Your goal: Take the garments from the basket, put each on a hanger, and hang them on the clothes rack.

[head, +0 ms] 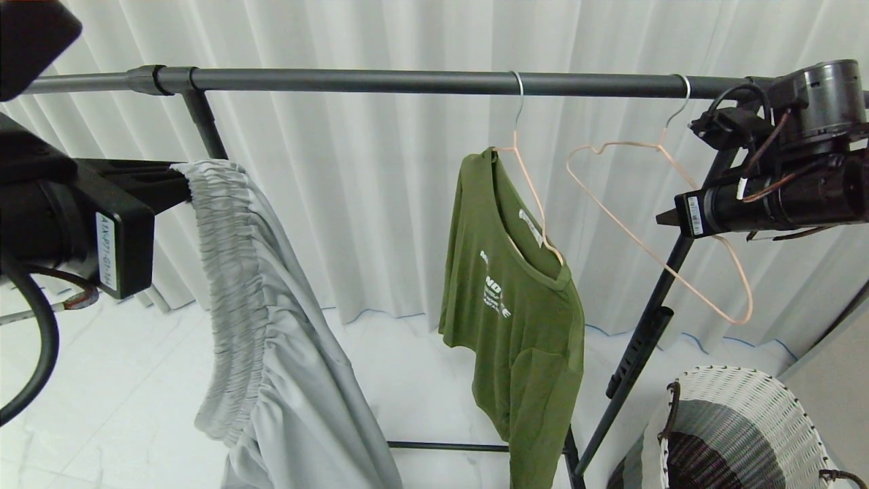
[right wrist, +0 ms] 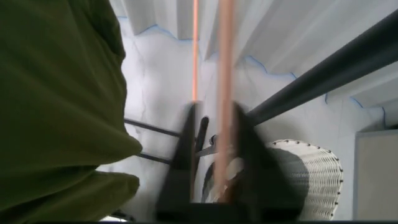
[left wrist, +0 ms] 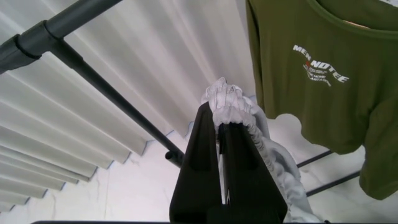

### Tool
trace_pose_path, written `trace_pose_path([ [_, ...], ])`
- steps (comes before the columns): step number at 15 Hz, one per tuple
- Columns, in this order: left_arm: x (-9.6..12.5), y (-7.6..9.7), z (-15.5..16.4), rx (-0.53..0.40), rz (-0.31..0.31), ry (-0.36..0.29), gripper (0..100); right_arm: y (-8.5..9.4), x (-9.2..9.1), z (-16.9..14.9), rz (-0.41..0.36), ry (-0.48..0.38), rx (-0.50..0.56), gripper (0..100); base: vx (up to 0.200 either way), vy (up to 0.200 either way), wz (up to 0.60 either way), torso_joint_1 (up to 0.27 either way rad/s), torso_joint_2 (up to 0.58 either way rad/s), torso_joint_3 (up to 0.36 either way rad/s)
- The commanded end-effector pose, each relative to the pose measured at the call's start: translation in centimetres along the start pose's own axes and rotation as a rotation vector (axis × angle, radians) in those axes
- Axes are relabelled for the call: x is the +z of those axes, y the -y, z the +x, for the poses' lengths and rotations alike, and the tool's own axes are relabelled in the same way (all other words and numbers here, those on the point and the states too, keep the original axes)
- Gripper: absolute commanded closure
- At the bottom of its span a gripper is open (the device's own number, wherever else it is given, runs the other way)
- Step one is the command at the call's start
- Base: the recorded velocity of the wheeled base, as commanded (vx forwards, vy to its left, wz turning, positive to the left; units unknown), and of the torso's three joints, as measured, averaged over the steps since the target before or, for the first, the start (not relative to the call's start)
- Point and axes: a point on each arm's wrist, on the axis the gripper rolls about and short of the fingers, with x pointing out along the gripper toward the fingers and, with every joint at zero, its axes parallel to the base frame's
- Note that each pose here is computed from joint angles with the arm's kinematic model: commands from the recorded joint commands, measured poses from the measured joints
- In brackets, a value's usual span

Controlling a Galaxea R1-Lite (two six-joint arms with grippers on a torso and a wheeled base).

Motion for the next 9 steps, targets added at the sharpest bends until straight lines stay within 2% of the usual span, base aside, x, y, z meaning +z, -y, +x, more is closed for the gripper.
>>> trace_pose_path([
  [1,0.0,0.0,0.0,0.0,0.0,0.0,100,-0.1,0.2,-0.6,-0.001,0.013,0.002,100,0.0,0.0,0.0,0.0,0.0,0.0],
  [6,0.0,0.0,-0.1,0.001,-0.001,0.001,100,0.0,0.4,-2.0,0.043,0.04,0.004,100,0.0,0.0,0.0,0.0,0.0,0.0],
  [9,0.0,0.0,-0.1,0.001,-0.001,0.001,100,0.1,1.0,-3.9,0.072,0.088,0.008,100,0.0,0.0,0.0,0.0,0.0,0.0],
])
